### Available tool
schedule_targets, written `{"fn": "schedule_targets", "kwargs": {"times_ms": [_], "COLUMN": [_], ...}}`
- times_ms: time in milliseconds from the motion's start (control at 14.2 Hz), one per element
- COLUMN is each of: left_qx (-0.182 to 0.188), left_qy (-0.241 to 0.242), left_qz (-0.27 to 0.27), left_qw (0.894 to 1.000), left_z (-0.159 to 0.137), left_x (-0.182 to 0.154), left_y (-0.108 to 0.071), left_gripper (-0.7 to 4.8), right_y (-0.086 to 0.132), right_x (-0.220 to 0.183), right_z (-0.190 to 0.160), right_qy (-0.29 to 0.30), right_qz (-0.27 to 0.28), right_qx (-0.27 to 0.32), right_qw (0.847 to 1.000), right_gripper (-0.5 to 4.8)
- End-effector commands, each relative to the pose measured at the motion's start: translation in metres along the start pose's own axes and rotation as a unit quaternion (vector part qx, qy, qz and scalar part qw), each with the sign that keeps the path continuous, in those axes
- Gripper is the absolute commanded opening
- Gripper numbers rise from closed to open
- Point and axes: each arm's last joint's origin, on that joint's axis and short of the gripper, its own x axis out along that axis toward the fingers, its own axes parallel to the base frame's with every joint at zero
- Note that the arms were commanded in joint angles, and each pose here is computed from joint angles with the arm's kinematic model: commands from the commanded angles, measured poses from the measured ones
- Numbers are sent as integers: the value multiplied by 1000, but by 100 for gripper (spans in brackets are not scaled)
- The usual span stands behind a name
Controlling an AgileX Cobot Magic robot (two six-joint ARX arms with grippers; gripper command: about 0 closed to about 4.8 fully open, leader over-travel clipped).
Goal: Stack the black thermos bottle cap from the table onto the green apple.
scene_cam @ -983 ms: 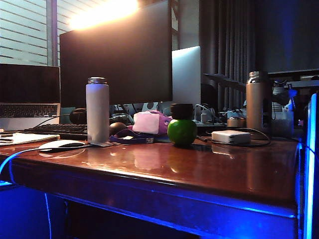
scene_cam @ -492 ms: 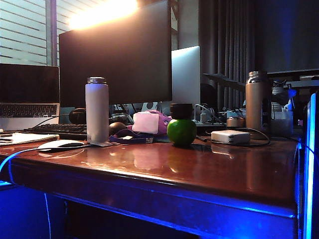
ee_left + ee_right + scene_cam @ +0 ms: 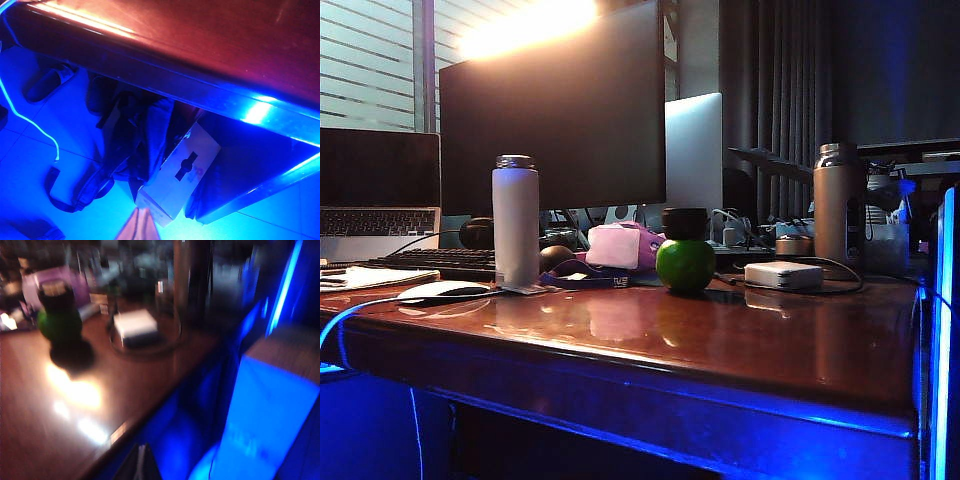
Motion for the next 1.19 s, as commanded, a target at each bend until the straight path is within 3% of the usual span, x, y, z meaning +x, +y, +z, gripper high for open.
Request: {"fn": "schedule_targets", "kwargs": {"times_ms": [70,1194], "left_qx": [2,1], "left_qy": [-8,-8], "left_qz": [-2,-2], "left_qw": [1000,1000], "left_z": [2,2], "left_x": [0,0], "left_y": [0,0], "left_gripper": [-3,-3], "right_y": [0,0], "right_x": [0,0], "right_z": [0,0], "right_qy": [1,3], "right_qz": [1,1], "right_qx": [4,4], "right_qw": [1000,1000], "right_gripper": [-5,-5]}}
